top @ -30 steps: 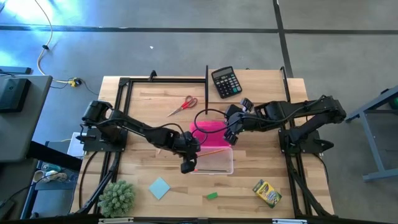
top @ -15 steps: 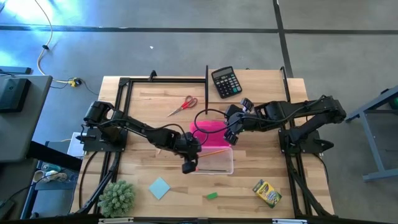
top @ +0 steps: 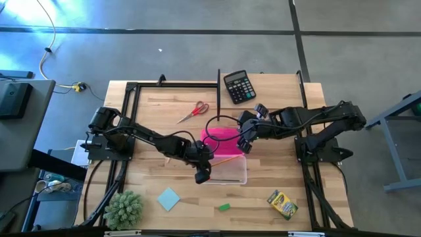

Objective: Pack school essentials
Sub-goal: Put the yellow pencil into the supply box, then put the green eraser into the supply box

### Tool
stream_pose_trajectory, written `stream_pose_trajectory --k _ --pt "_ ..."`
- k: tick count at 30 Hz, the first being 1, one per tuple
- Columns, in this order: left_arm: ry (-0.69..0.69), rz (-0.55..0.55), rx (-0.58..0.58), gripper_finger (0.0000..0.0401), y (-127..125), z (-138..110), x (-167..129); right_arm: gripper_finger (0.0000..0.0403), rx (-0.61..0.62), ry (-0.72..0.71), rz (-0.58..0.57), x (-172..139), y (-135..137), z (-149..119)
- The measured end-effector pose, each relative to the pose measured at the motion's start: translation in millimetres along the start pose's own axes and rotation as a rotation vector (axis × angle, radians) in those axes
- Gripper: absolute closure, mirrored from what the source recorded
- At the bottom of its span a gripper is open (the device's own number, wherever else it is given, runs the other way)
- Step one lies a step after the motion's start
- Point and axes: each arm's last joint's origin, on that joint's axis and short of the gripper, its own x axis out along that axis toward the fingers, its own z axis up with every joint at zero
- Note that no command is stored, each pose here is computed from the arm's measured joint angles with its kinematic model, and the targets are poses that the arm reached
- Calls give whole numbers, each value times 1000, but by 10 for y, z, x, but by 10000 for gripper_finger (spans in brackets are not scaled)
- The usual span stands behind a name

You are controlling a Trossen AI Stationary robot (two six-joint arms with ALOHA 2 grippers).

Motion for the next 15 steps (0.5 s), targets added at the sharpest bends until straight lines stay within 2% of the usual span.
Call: stream_pose_trajectory --k 7,15 --pt "-10 -5 -4 380 -2 2 32 299 -3 6 -3 1 -2 -6" --pt "-10 -6 -4 340 -3 3 32 299 -10 23 -12 1 -12 -24"
